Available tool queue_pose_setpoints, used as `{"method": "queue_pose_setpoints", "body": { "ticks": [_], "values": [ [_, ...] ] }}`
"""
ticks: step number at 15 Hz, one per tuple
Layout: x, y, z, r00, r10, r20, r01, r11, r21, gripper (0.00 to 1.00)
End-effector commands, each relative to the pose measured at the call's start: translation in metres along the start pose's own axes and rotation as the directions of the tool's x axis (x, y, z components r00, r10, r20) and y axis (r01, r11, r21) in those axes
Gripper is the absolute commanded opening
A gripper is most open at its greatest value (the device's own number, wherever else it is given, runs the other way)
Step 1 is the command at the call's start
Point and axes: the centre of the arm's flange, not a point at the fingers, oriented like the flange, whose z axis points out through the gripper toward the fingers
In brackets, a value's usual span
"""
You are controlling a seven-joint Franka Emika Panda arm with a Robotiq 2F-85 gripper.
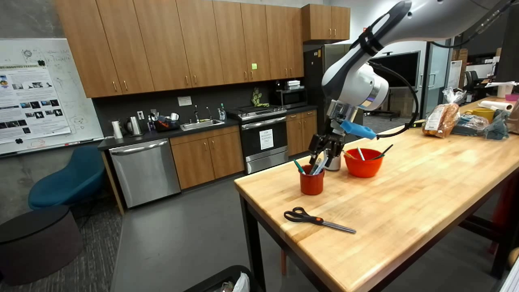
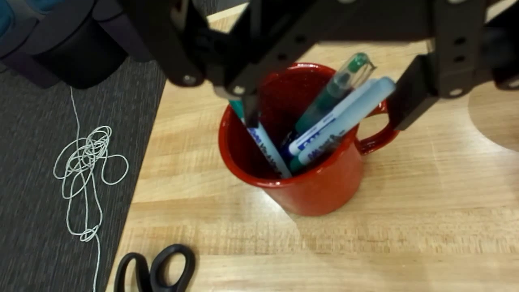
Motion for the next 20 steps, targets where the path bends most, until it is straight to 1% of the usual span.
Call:
{"method": "queue_pose_setpoints", "body": {
  "ticks": [1,2,7,8,9,13,17,18,19,20],
  "values": [
    [0.005,0.001,0.000,0.999,0.043,-0.006,-0.042,0.999,0.008,0.49],
    [0.005,0.002,0.000,0.999,0.049,-0.004,-0.049,0.999,0.006,0.39],
    [0.003,0.004,-0.003,0.997,0.071,0.000,-0.071,0.997,0.004,0.02],
    [0.003,0.004,-0.005,0.997,0.075,-0.002,-0.075,0.997,0.004,0.01],
    [0.004,0.003,-0.008,0.997,0.075,-0.008,-0.075,0.997,0.004,0.05],
    [0.004,0.001,-0.016,0.997,0.076,-0.017,-0.076,0.997,0.000,0.04],
    [0.002,0.007,-0.018,0.997,0.082,-0.005,-0.082,0.997,-0.014,0.04],
    [0.001,0.009,-0.019,0.997,0.082,-0.002,-0.082,0.996,-0.016,0.31],
    [0.001,0.011,-0.020,0.996,0.085,0.001,-0.085,0.996,-0.018,0.43],
    [0.000,0.013,-0.019,0.996,0.085,0.002,-0.085,0.996,-0.023,0.09]
  ]
}}
